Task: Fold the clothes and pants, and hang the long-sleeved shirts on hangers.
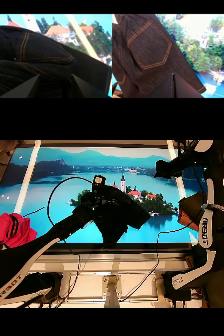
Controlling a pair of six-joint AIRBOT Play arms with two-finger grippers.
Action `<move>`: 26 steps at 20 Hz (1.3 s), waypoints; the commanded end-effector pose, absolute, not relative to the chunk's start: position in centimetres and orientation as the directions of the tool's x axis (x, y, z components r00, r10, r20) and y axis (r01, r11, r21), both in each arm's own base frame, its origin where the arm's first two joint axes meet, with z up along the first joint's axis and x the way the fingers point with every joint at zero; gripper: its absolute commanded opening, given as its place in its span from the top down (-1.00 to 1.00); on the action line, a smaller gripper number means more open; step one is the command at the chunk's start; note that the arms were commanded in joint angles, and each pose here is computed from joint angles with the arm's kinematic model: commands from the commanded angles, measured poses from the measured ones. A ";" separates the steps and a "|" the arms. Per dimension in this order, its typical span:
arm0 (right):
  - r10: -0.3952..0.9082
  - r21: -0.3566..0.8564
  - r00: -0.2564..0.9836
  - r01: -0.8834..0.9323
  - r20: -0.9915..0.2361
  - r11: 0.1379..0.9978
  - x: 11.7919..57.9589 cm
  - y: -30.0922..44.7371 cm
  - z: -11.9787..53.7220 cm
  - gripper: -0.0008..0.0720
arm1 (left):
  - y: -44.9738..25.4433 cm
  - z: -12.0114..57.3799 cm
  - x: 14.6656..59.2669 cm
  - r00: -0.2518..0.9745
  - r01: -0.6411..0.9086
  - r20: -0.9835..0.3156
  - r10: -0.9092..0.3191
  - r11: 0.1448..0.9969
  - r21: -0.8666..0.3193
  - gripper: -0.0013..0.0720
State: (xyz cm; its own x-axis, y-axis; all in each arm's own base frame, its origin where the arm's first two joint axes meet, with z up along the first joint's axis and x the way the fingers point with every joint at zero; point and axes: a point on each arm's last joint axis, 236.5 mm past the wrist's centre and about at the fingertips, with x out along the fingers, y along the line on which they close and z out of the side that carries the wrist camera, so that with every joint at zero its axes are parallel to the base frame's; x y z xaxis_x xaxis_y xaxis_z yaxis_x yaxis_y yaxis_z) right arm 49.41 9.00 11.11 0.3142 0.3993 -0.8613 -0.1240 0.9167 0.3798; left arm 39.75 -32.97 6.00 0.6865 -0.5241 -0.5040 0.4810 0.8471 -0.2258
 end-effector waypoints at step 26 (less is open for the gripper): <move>0.587 0.581 0.151 -0.090 -0.795 0.809 37.2 13.3 4.6 0.94 | -10.1 2.7 39.7 0.457 0.077 -0.655 -0.601 0.761 -0.644 0.82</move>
State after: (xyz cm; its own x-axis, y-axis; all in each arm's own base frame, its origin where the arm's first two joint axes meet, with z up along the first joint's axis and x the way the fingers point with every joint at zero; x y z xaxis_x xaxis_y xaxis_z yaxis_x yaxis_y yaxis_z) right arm 37.80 12.97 6.53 0.1307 0.5761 -0.8068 -0.1392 0.8164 0.5604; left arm 37.72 -9.00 3.45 0.4423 -0.5215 -0.7297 0.1117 0.8392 -0.5322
